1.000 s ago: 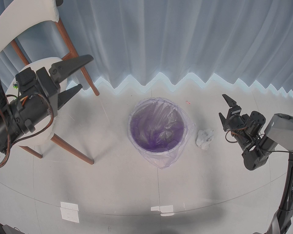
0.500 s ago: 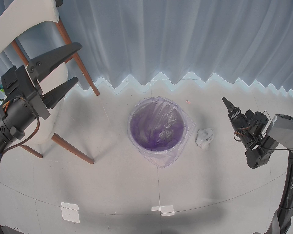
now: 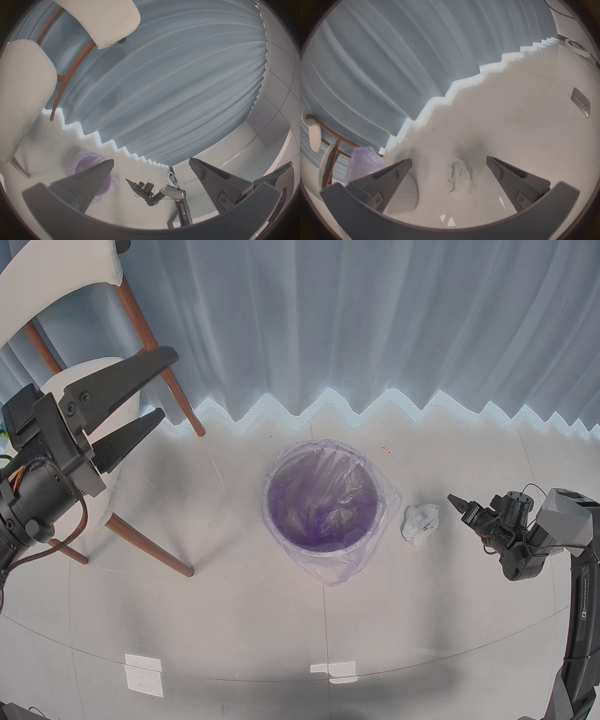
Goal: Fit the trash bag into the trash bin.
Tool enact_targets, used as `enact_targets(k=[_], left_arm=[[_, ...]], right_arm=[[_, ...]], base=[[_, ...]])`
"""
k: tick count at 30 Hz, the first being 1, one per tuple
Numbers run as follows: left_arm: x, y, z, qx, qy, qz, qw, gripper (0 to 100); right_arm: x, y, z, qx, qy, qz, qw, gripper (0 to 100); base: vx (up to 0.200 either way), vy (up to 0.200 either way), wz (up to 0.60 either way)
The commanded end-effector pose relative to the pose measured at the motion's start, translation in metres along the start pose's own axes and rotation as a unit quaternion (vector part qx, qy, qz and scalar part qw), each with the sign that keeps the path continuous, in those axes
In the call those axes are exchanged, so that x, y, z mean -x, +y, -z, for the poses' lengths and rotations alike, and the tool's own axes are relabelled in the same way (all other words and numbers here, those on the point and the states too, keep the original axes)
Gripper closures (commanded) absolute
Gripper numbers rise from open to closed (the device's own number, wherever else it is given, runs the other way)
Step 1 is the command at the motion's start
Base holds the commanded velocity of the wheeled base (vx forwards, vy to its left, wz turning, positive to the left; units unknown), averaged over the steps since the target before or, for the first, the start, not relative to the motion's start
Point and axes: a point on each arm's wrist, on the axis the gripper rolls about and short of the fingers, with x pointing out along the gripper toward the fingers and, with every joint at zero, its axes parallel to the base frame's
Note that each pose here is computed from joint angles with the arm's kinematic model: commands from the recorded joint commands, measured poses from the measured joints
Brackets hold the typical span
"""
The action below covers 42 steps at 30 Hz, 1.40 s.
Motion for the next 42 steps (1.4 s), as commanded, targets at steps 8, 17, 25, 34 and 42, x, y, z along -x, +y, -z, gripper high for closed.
enact_targets(k=[8,17,25,34,42], left_arm=[[-0.003,0.005,0.013,0.006,0.027,-0.004,0.9996,0],[-0.004,0.006,0.023,0.009,0.047,-0.003,0.9989,0],[-0.004,0.006,0.025,0.005,0.051,-0.002,0.9987,0],[-0.003,0.005,0.030,0.007,0.061,0.002,0.9981,0],[-0.001,0.004,0.030,-0.028,0.060,0.004,0.9978,0]], right_arm=[[-0.056,-0.015,0.049,0.112,0.036,0.002,0.9930,0],[-0.091,-0.026,0.078,0.205,0.019,0.040,0.9777,0],[-0.111,-0.029,0.087,0.210,0.007,0.051,0.9763,100],[-0.109,-0.024,0.075,0.212,-0.037,0.042,0.9757,100],[-0.054,0.021,0.015,0.173,-0.124,0.028,0.9767,100]], base=[[0.000,0.000,0.00],[0.000,0.000,0.00],[0.000,0.000,0.00],[0.000,0.000,0.00],[0.000,0.000,0.00]])
